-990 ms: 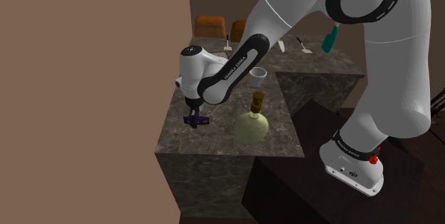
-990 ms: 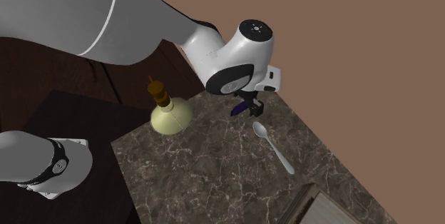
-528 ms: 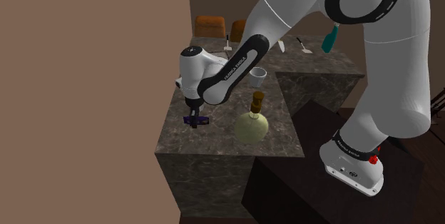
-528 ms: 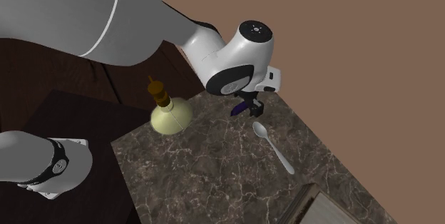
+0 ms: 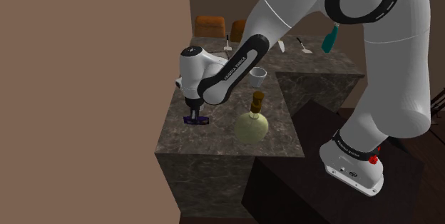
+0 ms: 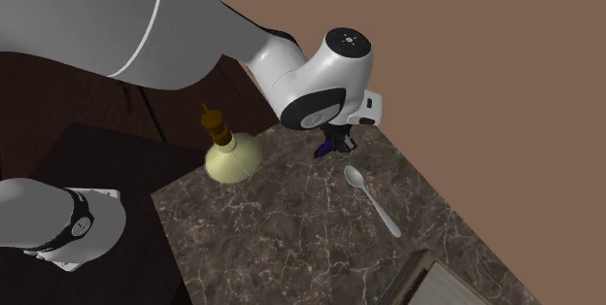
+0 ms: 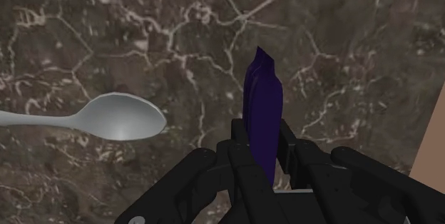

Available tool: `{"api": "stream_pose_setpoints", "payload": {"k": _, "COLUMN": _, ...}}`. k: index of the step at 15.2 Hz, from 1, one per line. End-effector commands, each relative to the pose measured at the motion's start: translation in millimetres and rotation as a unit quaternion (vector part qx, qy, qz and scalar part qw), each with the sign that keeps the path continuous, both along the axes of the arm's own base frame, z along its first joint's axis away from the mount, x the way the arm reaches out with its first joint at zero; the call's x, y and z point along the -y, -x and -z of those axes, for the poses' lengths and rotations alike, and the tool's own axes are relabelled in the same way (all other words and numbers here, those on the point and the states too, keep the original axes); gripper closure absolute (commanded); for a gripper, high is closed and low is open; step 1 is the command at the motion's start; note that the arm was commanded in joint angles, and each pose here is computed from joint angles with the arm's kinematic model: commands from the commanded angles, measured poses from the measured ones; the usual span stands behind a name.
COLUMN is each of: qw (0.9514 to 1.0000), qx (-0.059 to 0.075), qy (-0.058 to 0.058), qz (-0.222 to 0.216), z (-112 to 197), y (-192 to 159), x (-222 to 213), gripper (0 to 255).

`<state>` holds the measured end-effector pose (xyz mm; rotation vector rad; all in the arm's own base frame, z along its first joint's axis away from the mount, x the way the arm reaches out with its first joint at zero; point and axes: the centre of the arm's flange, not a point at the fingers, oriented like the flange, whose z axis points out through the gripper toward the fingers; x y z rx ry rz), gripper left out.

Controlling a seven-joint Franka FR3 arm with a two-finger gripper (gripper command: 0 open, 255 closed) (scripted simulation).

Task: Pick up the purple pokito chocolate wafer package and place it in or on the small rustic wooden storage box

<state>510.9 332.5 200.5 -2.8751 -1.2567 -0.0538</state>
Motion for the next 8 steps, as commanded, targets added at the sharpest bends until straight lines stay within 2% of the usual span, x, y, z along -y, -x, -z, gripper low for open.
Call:
{"api": "stream_pose_setpoints", "payload": {"k": 1, "qw": 1.0000, "qx": 0.000, "qy": 0.000, "qz": 0.000, "z": 0.2, "y": 0.0, "x": 0.1, "gripper": 255}}
{"api": "stream_pose_setpoints", "payload": {"k": 8, "qw": 1.0000, "qx": 0.000, "qy": 0.000, "qz": 0.000, "z": -31.4, "y": 0.0, "x": 0.1, "gripper": 255}}
